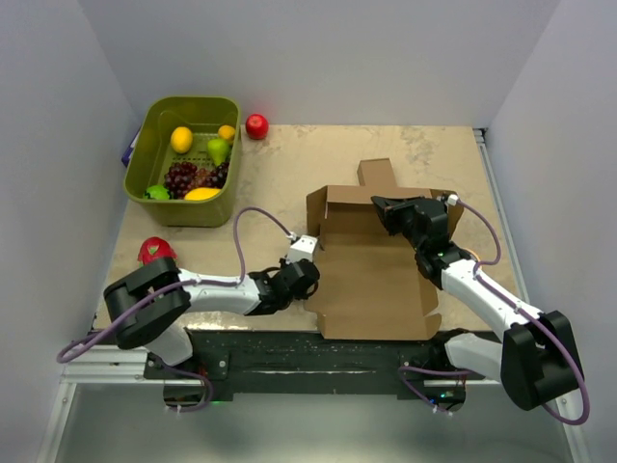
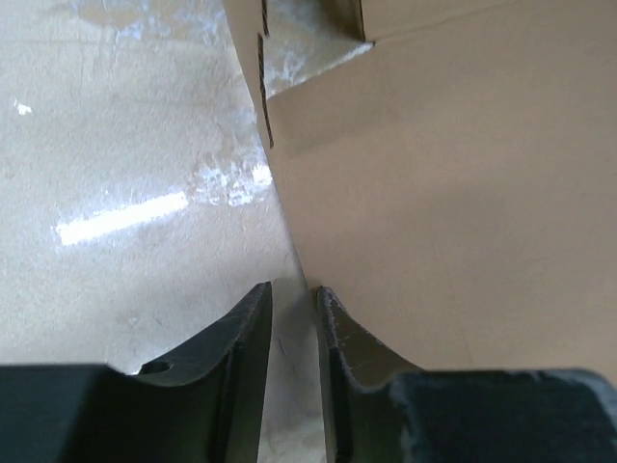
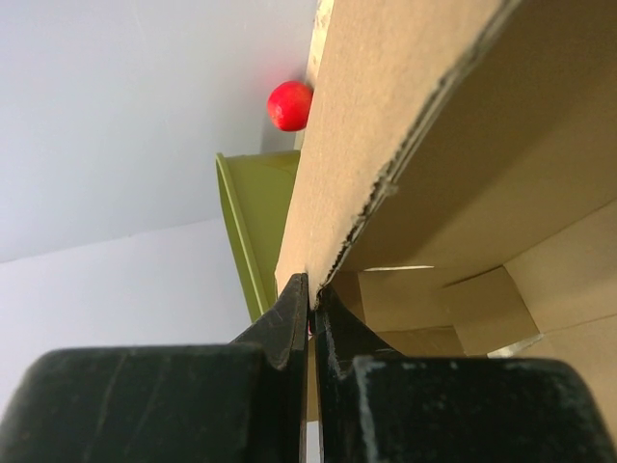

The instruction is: Fold the paper box

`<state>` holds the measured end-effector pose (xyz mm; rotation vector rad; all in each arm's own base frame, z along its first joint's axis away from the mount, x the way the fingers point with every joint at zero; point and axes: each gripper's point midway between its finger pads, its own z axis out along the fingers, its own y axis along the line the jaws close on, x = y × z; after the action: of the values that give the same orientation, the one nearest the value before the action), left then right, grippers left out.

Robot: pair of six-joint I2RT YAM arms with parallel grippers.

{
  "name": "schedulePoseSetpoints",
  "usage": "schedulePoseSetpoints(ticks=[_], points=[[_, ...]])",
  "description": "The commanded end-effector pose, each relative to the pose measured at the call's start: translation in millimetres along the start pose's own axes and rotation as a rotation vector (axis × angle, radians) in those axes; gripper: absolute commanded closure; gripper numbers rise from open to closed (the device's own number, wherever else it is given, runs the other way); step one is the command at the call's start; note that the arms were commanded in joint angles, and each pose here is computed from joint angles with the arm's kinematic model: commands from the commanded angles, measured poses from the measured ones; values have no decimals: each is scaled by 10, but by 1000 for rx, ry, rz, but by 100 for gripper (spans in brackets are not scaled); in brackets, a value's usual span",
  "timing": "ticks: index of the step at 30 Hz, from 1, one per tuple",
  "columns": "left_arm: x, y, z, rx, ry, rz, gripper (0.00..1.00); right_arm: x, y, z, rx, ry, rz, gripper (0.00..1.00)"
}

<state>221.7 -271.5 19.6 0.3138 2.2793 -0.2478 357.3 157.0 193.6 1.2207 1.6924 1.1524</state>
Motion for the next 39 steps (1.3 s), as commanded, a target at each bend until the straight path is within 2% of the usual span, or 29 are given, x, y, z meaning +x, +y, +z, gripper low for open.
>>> schedulePoseSetpoints(ticks=[1,6,10,13,17,21,26,30,33,37,39], points=[[-30,22,19,-106,-18,55,72,101,-525,-17,158,47,-54,100],[97,19,38,-187,14,171,74,101,-528,-17,158,47,-50,100],[98,-62,32,-177,12,177,72,104,-533,-24,160,47,-51,100],[-134,-208,-103,-88,-49,128,64,91,-512,-36,155,42,-51,100],[-554,-358,-377,8,-143,80,47,87,-490,-42,151,40,-52,100],[-896,-379,-566,54,-203,52,41,89,-481,-48,148,42,-53,100],[-1132,-186,-477,33,-215,23,44,98,-494,-42,149,46,-51,100],[-1256,-212,-407,49,-222,49,46,97,-482,-43,146,46,-51,100],[-1312,-245,-338,43,-221,69,51,101,-505,-38,152,47,-54,100],[-1364,-221,-205,-15,-212,82,66,102,-523,-31,155,48,-53,100],[-1387,-210,-152,-40,-209,90,69,108,-527,-31,156,51,-52,100]])
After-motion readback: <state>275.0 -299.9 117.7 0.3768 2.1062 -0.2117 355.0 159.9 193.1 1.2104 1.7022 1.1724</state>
